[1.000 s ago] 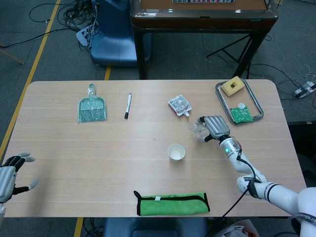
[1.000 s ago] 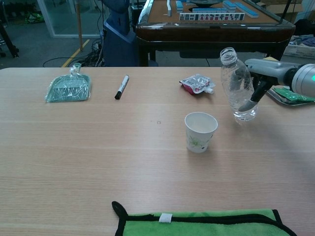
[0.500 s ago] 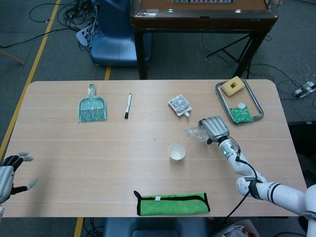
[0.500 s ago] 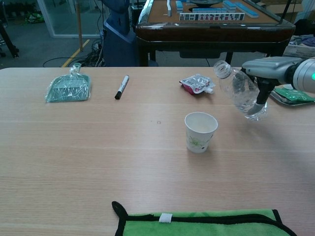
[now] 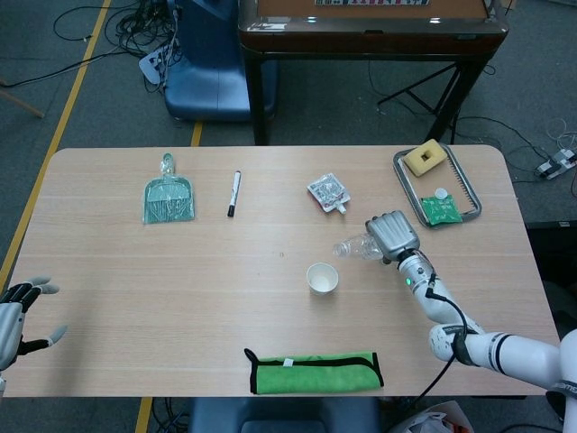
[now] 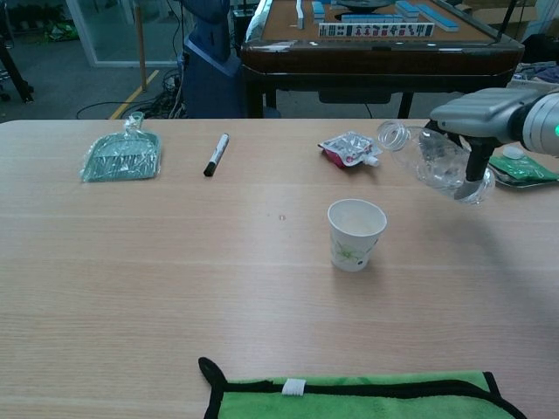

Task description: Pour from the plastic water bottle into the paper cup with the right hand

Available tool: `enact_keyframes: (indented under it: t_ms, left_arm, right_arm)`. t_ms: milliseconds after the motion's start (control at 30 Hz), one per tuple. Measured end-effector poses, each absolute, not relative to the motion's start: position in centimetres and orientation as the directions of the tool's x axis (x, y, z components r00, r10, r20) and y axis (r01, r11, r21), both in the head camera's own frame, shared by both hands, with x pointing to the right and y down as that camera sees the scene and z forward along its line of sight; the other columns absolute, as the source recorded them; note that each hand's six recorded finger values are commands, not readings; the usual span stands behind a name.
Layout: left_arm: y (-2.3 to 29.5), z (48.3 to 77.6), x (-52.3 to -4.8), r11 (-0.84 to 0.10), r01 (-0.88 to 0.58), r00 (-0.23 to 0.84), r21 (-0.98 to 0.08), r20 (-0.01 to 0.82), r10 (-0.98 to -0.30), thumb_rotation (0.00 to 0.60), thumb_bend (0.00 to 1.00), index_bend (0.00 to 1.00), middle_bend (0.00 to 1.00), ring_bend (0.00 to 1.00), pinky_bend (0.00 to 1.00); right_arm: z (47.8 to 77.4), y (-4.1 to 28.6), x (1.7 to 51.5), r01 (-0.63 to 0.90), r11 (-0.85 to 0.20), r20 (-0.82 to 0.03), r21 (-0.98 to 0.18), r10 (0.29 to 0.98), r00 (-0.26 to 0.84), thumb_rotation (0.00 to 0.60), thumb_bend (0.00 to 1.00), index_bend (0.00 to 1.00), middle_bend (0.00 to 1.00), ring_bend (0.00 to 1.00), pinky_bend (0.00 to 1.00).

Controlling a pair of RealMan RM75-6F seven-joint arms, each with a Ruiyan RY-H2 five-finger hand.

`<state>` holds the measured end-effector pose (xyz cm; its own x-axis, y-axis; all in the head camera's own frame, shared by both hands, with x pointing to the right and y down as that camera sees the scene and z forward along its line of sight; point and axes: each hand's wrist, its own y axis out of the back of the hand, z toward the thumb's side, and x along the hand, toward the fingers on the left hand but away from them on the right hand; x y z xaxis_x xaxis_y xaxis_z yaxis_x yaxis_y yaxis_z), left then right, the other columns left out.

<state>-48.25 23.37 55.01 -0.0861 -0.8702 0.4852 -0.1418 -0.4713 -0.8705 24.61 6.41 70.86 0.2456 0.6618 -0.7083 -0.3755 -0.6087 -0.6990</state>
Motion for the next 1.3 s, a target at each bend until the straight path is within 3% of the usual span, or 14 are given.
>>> enact_keyframes:
  t_ms: [1300]
  left_arm:
    - [23.3,54.9,-48.6,-0.470,-0.136,-0.099,-0.872,0.484,-0.869,0.600,0.15,0.34,0.23,0.23,0.47]
  right_arm:
    - [70.6,7.1,23.2,-0.677,-0.470,-0.745,-0.567,0.643,0.177,0.600,0.16,0.62,0.63,0.49,0.49]
